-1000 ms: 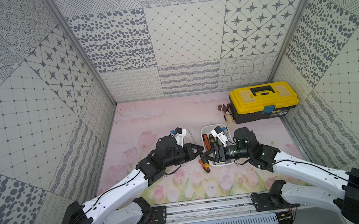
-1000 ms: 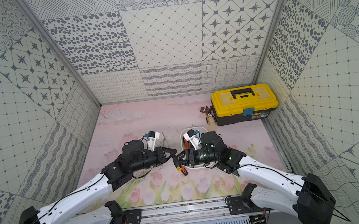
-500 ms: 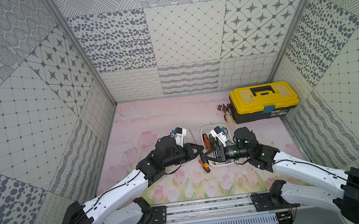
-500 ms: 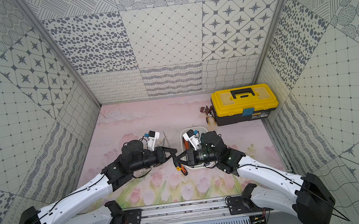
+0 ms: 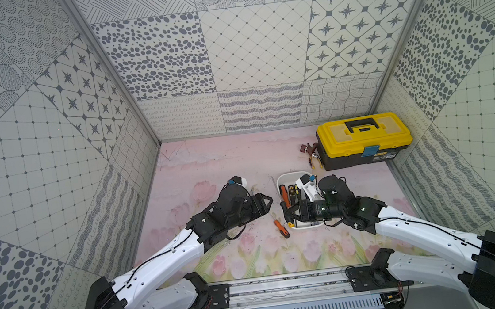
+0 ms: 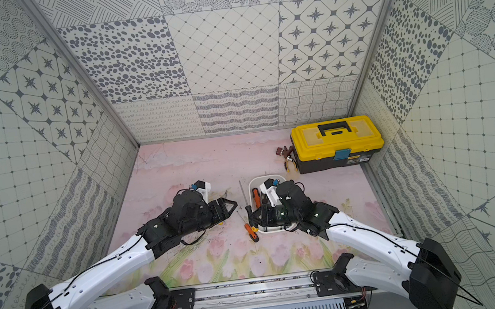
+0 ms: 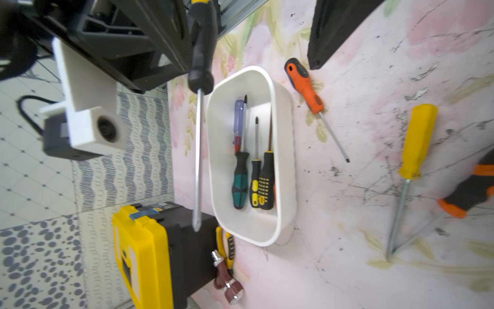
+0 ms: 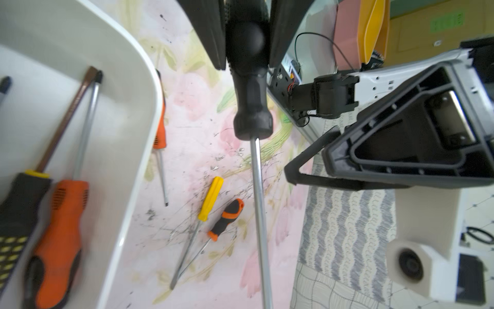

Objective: Put the screwdriver on the desktop into the storage box
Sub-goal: Pick up the screwdriver from the center of the board, then place the screwdriver in the storage box.

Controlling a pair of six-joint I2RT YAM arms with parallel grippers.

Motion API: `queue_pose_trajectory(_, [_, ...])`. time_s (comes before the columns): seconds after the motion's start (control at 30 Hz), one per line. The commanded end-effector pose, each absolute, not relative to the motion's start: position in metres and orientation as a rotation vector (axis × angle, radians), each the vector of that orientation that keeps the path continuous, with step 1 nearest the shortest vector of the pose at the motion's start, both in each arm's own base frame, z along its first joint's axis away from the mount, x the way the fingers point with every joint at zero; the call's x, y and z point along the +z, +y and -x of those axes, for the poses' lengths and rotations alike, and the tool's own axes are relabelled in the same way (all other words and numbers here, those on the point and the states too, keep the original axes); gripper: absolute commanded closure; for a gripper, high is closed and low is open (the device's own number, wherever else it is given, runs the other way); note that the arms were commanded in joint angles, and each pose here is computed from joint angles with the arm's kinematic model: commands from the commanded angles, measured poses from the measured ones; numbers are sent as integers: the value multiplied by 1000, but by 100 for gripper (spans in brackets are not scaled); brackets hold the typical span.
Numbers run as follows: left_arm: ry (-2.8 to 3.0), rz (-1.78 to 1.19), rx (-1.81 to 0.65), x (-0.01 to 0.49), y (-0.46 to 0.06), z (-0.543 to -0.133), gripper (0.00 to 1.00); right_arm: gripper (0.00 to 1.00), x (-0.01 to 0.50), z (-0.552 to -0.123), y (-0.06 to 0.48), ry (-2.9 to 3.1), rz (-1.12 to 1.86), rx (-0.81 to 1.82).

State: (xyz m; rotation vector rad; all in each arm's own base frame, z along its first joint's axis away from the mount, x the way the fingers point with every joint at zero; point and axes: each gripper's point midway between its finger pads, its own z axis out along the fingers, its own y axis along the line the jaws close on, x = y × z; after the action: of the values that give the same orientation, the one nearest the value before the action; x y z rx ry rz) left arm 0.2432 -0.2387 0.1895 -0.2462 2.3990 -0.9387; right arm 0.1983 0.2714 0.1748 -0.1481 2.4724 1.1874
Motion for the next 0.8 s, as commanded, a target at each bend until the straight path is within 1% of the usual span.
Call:
queue_pose_trajectory(0.0, [2478,325,-489,155,-177,-240,27,100,161,-226,244,2526,69,866])
queue_pose_trajectory(0.07, [2476,324,-479,153,-174,-240,28,100,151,-235,238,2567,66,753])
queue_pose_trajectory(0.23, [2483,320,-457,148,-172,-239,29,100,127,-251,231,2620,41,576])
queue_pose_trajectory(0.4, [2500,308,-396,137,-171,-244,29,100,96,-255,228,2698,32,474])
queue_pose_trajectory(0.43, [2506,308,-377,132,-171,-246,29,98,90,-255,227,2710,35,455])
queue_pose_trajectory(0.5, [2522,308,-348,124,-172,-250,29,70,85,-254,224,2718,38,427])
queue_pose_trajectory(0.57, [2535,309,-310,117,-173,-257,29,50,90,-253,225,2706,48,449])
queue_pose_trajectory(0.63, [2553,323,-284,112,-175,-265,30,43,101,-250,228,2677,71,481])
queue_pose_trajectory(0.77, [2597,311,-301,105,-192,-278,38,38,125,-241,230,2618,110,531])
